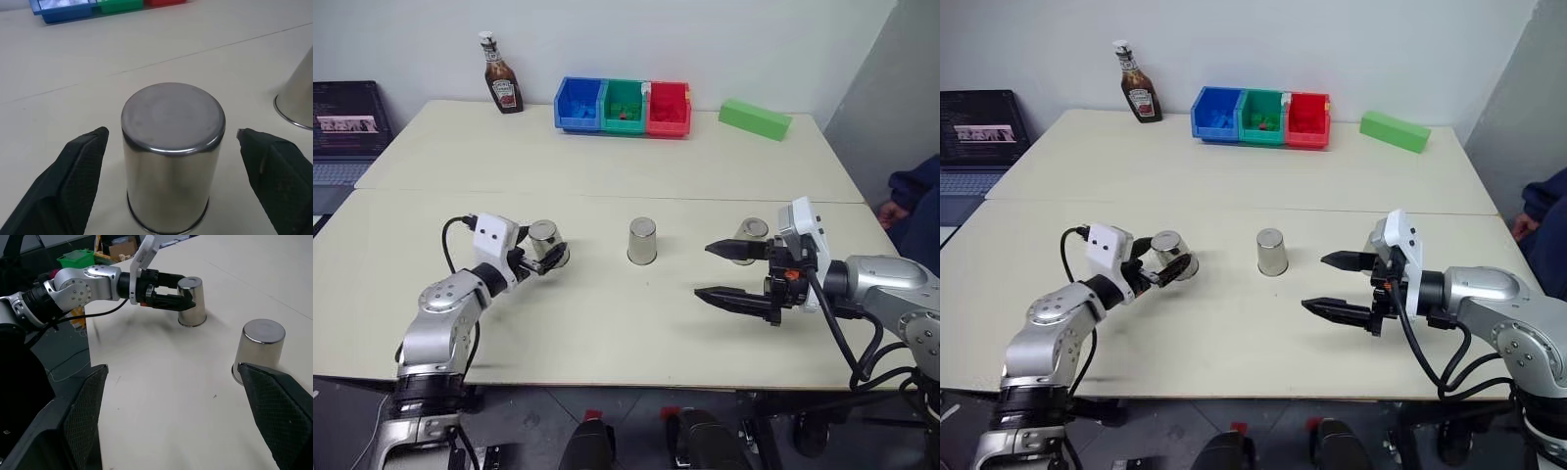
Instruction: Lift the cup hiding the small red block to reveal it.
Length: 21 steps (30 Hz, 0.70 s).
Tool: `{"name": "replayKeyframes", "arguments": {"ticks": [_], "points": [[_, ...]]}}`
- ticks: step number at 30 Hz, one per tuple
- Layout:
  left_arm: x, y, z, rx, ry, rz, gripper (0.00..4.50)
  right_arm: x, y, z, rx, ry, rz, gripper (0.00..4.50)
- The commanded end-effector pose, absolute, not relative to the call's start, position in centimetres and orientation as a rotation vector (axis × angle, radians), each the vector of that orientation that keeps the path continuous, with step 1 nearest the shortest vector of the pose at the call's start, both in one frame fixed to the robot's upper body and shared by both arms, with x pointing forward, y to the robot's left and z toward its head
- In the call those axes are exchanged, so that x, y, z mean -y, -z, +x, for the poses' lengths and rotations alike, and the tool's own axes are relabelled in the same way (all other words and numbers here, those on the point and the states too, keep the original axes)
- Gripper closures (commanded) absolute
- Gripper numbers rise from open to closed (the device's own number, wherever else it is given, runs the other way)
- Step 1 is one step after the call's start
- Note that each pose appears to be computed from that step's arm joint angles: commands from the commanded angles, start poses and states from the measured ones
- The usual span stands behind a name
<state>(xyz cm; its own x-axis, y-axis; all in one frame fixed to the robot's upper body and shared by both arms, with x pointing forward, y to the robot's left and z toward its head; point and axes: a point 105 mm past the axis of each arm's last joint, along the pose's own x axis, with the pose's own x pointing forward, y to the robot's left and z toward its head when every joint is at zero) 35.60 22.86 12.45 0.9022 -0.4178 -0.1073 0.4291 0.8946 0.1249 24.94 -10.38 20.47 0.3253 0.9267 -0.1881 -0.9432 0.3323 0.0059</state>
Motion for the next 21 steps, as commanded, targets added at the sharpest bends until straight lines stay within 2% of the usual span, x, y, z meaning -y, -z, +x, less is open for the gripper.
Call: {"name": "replayKeyframes", "arguments": {"ticks": [1,6,10,16,19,21], "points": [[-22.4,-13.6,36.0,-0.026,0.457,0.169,1.09,10.6,-21.7,24.9,-0.119,-1.21,-0.147,0.0],[-22.8,-14.0,36.3,-0.01,0.451,0.179,1.82,10.7,-21.6,24.9,-0.124,-1.2,-0.144,0.0],[-23.3,-15.9,36.2,0.035,0.43,0.182,1.84,10.8,-21.4,24.9,-0.133,-1.196,-0.145,0.0],[-26.5,-21.5,34.9,0.092,0.271,0.196,1.84,10.7,-21.1,25.0,-0.131,-1.198,-0.131,0.0],[-28.8,-22.0,34.3,0.096,0.162,0.179,1.84,10.4,-21.1,25.0,-0.129,-1.207,-0.123,0.0],[-30.6,-21.0,34.1,0.073,0.085,0.163,1.84,10.3,-21.1,25.1,-0.128,-1.213,-0.121,0.0]]}}
